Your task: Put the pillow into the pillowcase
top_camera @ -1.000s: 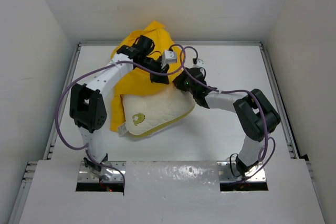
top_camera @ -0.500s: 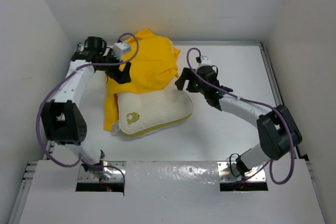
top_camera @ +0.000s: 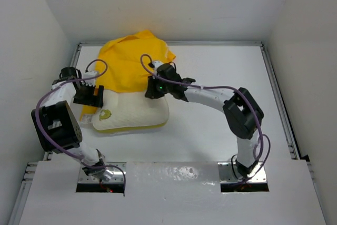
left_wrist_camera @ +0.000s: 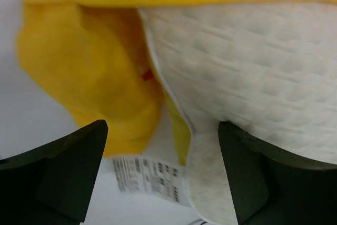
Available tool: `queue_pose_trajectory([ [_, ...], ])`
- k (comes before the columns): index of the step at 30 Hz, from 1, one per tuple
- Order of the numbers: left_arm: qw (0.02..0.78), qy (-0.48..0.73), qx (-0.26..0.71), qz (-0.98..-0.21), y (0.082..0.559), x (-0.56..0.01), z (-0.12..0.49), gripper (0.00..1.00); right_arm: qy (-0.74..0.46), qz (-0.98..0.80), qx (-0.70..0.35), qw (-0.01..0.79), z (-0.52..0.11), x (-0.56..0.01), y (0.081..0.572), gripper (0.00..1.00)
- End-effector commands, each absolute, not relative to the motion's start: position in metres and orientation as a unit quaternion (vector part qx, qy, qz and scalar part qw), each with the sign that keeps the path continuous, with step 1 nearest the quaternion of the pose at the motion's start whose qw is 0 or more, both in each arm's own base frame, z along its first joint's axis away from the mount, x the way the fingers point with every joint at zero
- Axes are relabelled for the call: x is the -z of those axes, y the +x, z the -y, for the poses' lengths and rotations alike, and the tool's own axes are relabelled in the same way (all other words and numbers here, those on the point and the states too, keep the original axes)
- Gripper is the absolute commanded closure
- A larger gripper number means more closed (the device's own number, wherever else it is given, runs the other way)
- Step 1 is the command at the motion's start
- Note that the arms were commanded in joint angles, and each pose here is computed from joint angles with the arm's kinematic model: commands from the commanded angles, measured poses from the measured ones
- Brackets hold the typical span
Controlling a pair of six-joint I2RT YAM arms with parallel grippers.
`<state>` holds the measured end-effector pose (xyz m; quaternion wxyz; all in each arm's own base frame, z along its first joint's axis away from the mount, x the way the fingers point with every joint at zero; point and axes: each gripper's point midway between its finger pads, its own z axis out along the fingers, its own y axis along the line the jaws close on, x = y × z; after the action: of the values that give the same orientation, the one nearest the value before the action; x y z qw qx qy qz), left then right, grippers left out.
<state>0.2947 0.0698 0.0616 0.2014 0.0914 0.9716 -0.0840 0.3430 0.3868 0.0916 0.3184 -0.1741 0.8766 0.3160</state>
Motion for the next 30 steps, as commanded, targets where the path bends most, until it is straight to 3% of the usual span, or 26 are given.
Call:
queue_pose_trajectory([
  [1, 0.235, 0.084, 0.051, -0.967, 0.314, -0.064, -0.088, 0.15, -0.253, -0.828, -0.372, 0.335, -0.430, -0.155, 0.324, 0.82],
  [5, 0.237, 0.072, 0.022, -0.969, 0.322, -0.055, -0.102, 0.14, -0.244, -0.829, -0.342, 0.370, -0.384, -0.179, 0.327, 0.55],
  [7, 0.233, 0.070, 0.017, -0.970, 0.323, -0.051, -0.107, 0.17, -0.213, -0.851, -0.330, 0.349, -0.358, -0.158, 0.327, 0.54],
  [9, 0.237, 0.066, 0.015, -0.969, 0.327, -0.057, -0.115, 0.22, -0.153, -0.867, -0.331, 0.340, -0.326, -0.147, 0.343, 0.69],
  [11, 0.246, 0.057, 0.016, -0.967, 0.332, -0.067, -0.124, 0.33, -0.076, -0.876, -0.350, 0.323, -0.298, -0.127, 0.354, 0.85],
  [13, 0.255, 0.051, 0.017, -0.965, 0.335, -0.077, -0.129, 0.39, -0.040, -0.882, -0.338, 0.324, -0.283, -0.108, 0.365, 0.92],
  [15, 0.265, 0.047, 0.008, -0.963, 0.338, -0.090, -0.140, 0.40, -0.033, -0.893, -0.304, 0.329, -0.274, -0.097, 0.385, 0.84],
  [16, 0.269, 0.044, 0.002, -0.962, 0.338, -0.096, -0.144, 0.38, -0.045, -0.903, -0.289, 0.314, -0.278, -0.085, 0.393, 0.72],
  [20, 0.274, 0.042, -0.027, -0.961, 0.336, -0.103, -0.158, 0.23, -0.053, -0.907, -0.297, 0.295, -0.297, -0.056, 0.416, 0.61],
  [26, 0.260, 0.033, -0.041, -0.964, 0.332, -0.080, -0.171, 0.18, -0.049, -0.912, -0.311, 0.262, -0.317, -0.014, 0.431, 0.47],
  [30, 0.249, 0.013, -0.031, -0.968, 0.340, -0.046, -0.175, 0.18, -0.043, -0.913, -0.322, 0.248, -0.329, 0.006, 0.433, 0.44],
])
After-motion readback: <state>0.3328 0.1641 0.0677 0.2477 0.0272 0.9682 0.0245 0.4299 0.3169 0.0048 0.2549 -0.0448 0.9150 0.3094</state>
